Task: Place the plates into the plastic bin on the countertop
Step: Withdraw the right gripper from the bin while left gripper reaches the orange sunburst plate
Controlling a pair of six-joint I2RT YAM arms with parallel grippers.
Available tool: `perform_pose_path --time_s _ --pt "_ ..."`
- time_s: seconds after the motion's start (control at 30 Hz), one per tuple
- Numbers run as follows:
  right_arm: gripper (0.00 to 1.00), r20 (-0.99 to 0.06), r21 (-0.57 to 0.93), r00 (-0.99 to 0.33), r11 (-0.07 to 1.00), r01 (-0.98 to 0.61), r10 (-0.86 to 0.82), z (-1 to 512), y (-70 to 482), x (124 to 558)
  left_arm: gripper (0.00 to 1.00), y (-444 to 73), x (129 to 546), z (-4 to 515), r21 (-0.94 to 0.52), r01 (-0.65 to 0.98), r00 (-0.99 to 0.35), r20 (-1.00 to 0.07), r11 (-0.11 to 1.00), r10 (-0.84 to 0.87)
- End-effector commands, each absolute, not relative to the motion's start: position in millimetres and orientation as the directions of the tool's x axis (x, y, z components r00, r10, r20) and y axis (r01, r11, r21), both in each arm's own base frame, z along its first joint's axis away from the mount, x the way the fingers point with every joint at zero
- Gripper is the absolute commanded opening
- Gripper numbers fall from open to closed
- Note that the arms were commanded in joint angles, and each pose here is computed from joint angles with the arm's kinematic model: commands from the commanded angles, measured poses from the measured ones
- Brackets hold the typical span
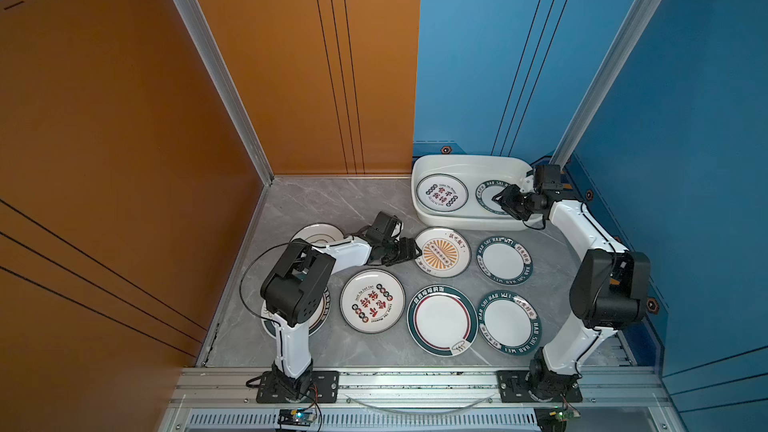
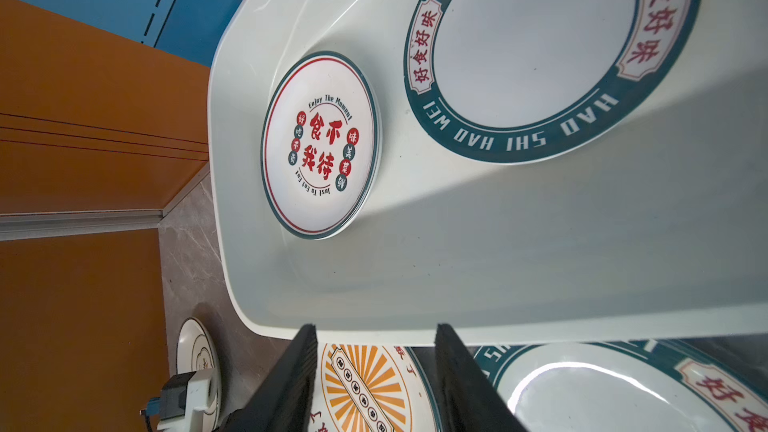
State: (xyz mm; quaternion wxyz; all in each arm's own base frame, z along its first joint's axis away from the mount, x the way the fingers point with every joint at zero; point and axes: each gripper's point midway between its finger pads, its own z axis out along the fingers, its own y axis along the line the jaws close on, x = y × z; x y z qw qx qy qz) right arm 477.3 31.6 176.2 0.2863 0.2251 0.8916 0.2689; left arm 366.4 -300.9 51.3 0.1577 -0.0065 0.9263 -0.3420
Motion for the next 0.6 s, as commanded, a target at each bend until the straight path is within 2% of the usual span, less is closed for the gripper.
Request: perform_pose_path --time_s 0.0,0.27,0.57 --pt "0.49 -0.429 0.621 -0.727 0.759 0.193 0.536 193.9 35.9 472.1 0.72 -305.1 370.6 45.5 -0.637 0.087 -0.946 -0.295 0.766 -0.138" --pt "0.49 -0.421 0.622 -0.732 0.758 0.196 0.536 188.0 37.0 465.0 0.62 -312.6 369.7 28.7 -0.641 0.076 -0.953 -0.273 0.764 -0.134" --pt "0.49 -0.408 0.620 -0.737 0.756 0.209 0.538 180.7 35.8 462.5 0.45 -311.8 371.2 8.2 -0.627 0.059 -0.958 -0.254 0.777 -0.132"
